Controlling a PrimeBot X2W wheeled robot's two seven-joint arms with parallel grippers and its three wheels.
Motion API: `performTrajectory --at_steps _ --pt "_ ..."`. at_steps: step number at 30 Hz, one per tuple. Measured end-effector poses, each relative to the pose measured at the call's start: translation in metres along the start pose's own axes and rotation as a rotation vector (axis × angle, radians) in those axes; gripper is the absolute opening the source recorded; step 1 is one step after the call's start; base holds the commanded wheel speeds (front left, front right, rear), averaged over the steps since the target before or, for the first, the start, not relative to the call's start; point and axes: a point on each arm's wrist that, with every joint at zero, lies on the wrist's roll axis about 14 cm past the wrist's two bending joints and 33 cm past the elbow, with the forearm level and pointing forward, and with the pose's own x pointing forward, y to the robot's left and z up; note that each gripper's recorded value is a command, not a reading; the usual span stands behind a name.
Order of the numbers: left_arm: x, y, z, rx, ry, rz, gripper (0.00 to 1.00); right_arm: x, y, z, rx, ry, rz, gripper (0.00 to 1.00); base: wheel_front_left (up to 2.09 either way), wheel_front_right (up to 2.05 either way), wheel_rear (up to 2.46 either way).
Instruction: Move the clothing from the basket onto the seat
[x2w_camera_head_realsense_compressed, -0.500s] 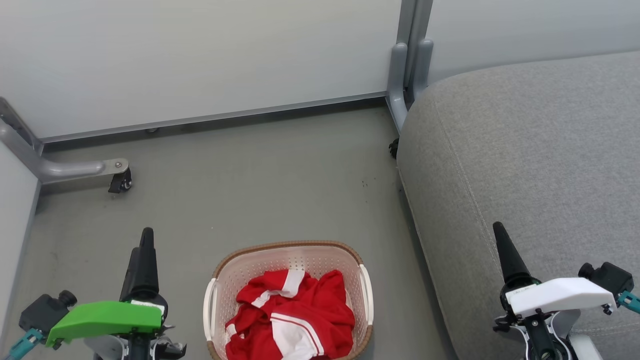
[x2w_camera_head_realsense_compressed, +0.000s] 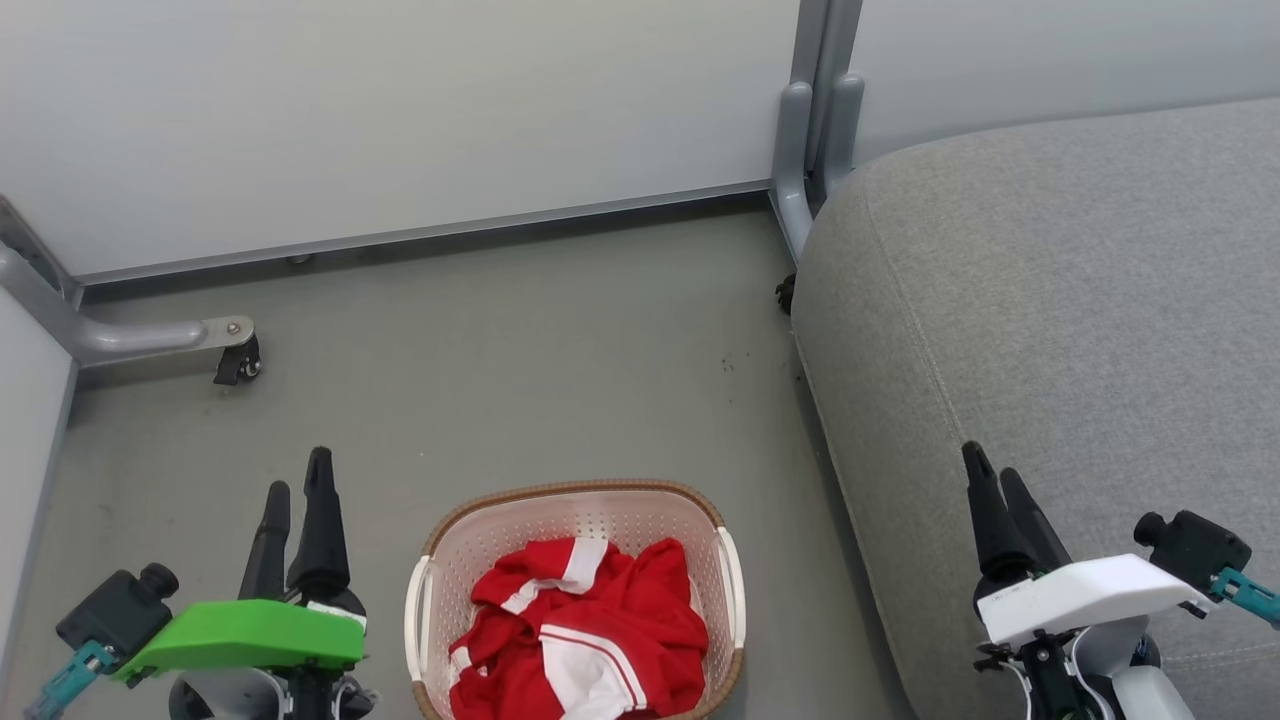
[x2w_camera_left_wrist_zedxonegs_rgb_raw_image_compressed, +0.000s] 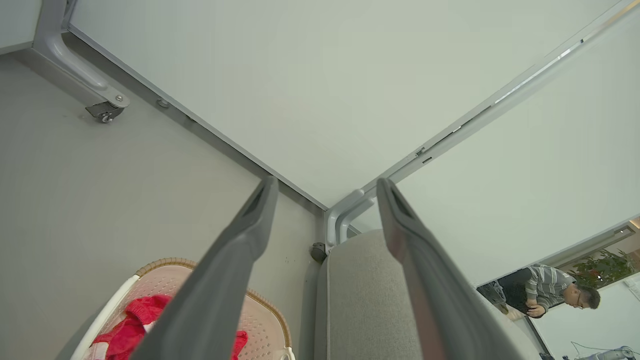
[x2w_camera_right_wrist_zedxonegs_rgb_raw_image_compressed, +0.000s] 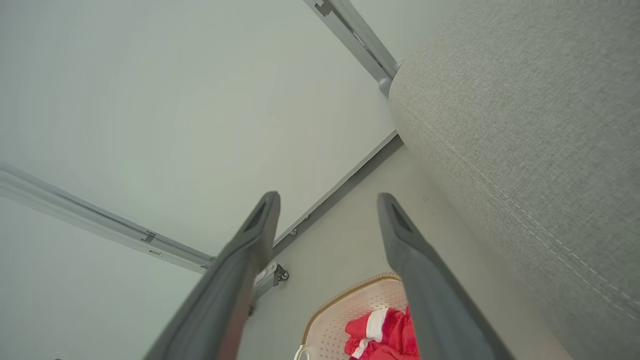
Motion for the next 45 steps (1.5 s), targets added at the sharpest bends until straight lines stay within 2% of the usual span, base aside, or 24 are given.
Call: performTrajectory --at_steps 16,26,45 --pt "-0.002 -0.014 -0.005 0.229 -0.010 -0.050 1.00 -0.001 0.009 -0.005 -0.219 0.000 0.041 1.00 0.00 0.00 0.00" --pt "-0.005 -0.019 -0.008 0.327 -0.019 -0.075 1.00 -0.002 0.018 -0.008 -0.341 -0.002 0.081 1.00 0.00 0.00 0.00" --pt "-0.009 -0.034 -0.017 0.542 -0.028 -0.150 1.00 -0.004 0.028 -0.008 -0.520 -0.030 0.131 1.00 0.00 0.00 0.00"
